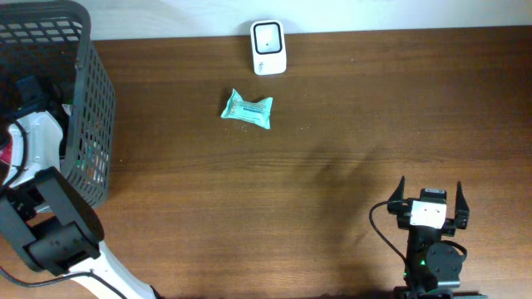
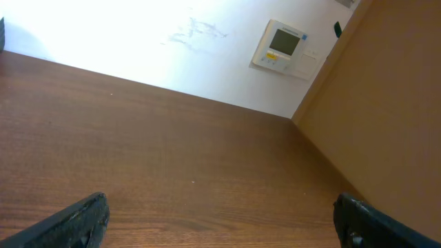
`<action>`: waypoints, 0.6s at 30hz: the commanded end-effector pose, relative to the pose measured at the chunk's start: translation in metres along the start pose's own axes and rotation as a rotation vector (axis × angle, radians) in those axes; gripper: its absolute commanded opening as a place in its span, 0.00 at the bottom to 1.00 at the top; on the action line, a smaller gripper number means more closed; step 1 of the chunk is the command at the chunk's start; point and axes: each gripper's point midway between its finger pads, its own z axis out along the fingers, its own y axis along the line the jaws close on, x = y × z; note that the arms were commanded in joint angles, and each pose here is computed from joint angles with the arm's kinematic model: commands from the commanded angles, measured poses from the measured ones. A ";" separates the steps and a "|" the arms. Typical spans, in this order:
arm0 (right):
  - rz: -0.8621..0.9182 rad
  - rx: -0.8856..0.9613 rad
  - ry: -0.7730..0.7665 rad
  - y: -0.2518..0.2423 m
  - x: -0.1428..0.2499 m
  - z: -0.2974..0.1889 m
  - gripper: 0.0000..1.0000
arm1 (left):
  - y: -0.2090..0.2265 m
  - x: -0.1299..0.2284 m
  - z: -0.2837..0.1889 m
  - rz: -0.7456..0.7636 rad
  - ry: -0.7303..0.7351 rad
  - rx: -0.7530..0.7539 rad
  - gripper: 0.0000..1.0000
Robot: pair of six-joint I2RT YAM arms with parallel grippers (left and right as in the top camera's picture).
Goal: Scan the item barcode
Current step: 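Reach the left gripper into the basket and grasp the pink wrapped pack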
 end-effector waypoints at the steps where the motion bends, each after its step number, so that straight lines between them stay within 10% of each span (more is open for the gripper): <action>1: 0.000 0.014 0.009 -0.002 0.004 0.000 0.99 | -0.005 0.008 0.004 0.040 0.035 0.002 0.75; 5: 0.000 0.014 0.010 -0.002 0.004 0.000 0.99 | -0.008 0.018 0.015 0.035 0.053 0.005 0.70; 9: 0.000 0.014 0.009 -0.002 0.004 0.000 0.99 | -0.011 0.025 0.026 0.027 0.059 0.004 0.04; 18: 0.000 0.014 0.009 -0.002 0.004 0.000 0.99 | 0.073 -0.027 -0.101 -0.458 -0.252 -0.075 0.00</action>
